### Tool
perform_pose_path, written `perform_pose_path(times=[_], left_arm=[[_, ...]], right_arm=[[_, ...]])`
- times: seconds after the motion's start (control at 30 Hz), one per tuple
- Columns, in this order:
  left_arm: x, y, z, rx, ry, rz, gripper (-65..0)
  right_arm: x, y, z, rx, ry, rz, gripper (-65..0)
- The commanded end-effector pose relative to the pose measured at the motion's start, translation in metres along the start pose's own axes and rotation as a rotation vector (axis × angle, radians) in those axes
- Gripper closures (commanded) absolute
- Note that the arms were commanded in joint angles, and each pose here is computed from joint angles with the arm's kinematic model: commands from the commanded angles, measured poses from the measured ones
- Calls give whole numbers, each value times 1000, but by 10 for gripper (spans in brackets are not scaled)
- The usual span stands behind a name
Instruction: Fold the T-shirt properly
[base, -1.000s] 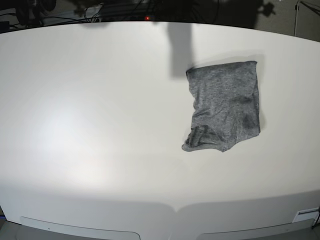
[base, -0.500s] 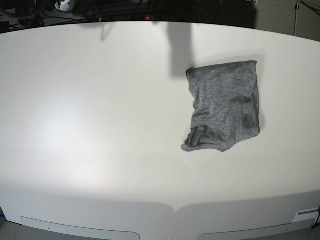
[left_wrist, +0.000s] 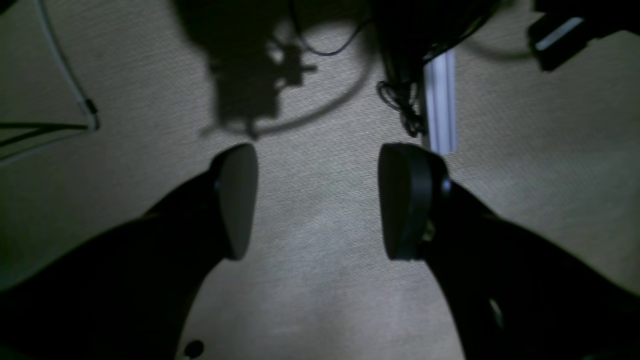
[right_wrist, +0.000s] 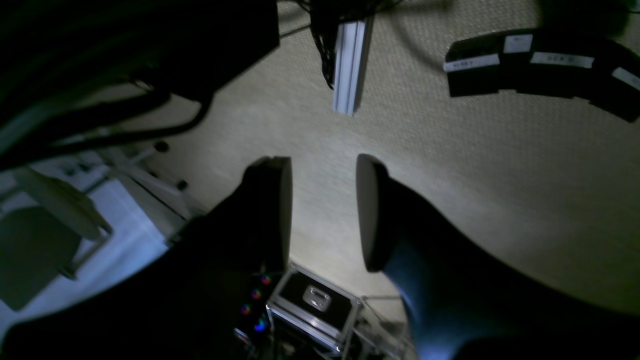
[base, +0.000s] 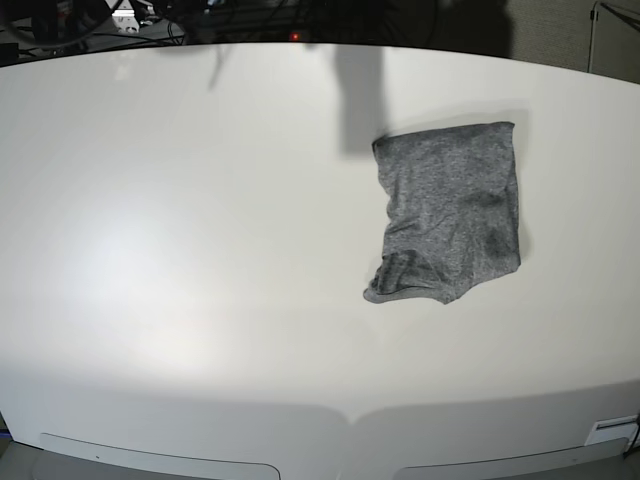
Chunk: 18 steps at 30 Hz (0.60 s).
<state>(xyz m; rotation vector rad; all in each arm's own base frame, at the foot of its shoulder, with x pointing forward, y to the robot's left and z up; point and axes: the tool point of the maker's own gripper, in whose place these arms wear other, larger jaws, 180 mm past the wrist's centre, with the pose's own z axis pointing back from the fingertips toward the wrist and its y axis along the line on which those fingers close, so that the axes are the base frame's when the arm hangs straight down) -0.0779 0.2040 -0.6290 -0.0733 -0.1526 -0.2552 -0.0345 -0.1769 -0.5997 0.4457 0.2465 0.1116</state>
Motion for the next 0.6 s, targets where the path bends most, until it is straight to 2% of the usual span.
perform_pose_path(times=[0.0,0.2,0.33,0.47,0.57], left_arm=[[-4,0,2,-2,4,-2,-373],[13,-32,-5,-44,-28,22,-373],[25,-56,-9,-79,-59,39,-373],[26,-72,-10,-106,-54,-16,-373],[27,-74,-10,-108,-55,-19,-373]], right_arm=[[-3,1,1,10,8,1,-221],[-8,26,-8,85,48,-39,-221],[-3,37,-11,122,31,-66,-221],[3,47,-14,152,13,-81,-221],[6,51,-15,159,12,-77,-221]])
